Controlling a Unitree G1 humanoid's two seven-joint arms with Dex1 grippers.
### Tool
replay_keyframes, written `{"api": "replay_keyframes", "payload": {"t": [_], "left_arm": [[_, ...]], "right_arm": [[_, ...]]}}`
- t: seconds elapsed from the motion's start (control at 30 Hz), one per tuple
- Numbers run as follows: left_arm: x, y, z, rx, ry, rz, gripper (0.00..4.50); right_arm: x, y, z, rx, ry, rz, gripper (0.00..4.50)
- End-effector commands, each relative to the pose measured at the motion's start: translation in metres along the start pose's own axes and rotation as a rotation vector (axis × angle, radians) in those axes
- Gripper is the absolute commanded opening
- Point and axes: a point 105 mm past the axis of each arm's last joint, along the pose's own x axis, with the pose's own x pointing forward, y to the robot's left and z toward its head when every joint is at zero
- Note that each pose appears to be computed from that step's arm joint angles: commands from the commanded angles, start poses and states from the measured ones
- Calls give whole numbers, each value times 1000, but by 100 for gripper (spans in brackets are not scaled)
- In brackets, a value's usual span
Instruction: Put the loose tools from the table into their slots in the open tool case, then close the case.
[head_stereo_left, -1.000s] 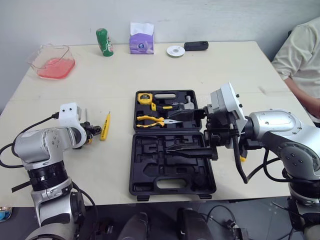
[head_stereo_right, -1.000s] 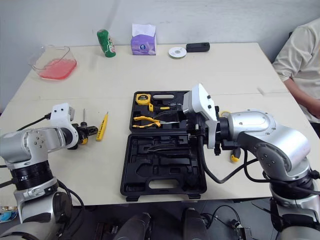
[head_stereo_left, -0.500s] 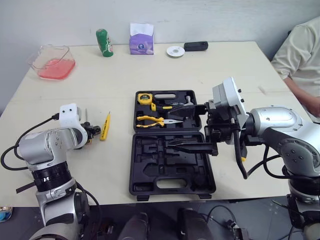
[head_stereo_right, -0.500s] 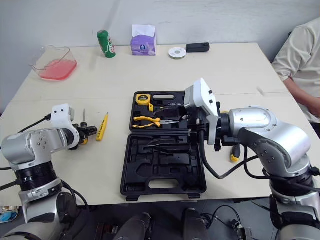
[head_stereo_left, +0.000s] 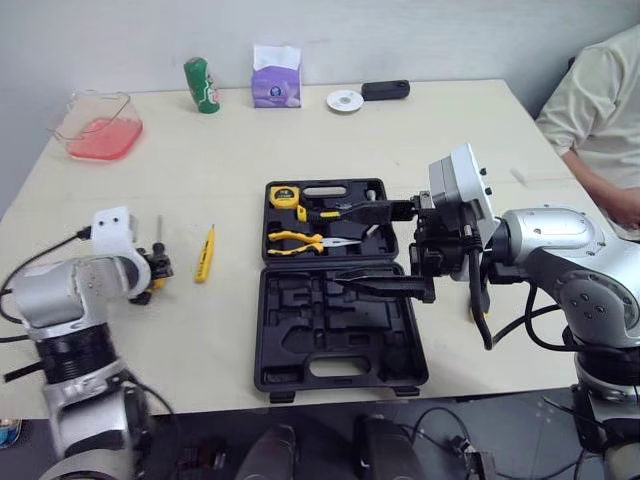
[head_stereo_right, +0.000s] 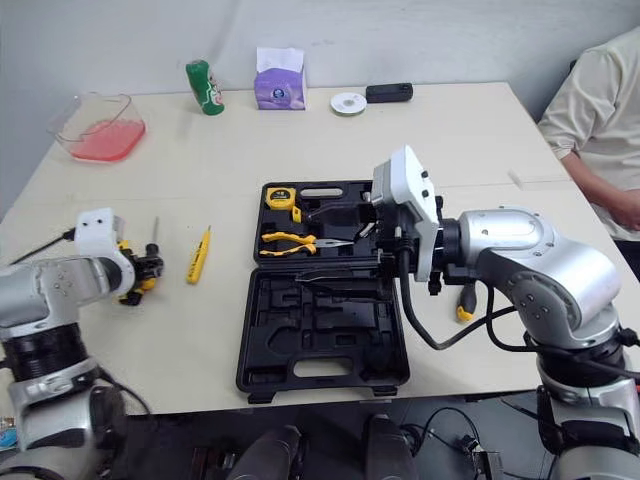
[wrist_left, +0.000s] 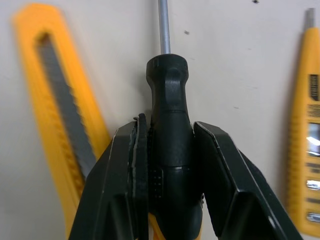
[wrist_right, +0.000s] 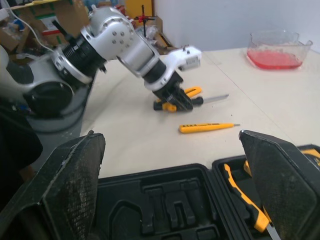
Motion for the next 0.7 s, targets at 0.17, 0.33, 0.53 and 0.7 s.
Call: {"api": "replay_keyframes", "payload": {"t": [0.17,0.33,0.53,0.7], "left_arm": [[-55,-70,37,527,-128,-480,101],[-76,-124,27,810,-44,-819,101],[-67,-166,18,979,91,-997,101],[-49,-204,7,1127,203,-1034,101]], "right_arm": [[-27,-1,-1,-23,38,-78,450],[-52,7,-21,20,134,-147,450],[-71,14,-47,56,237,-249,450],[-75,23,-64,90,270,-310,450]]}}
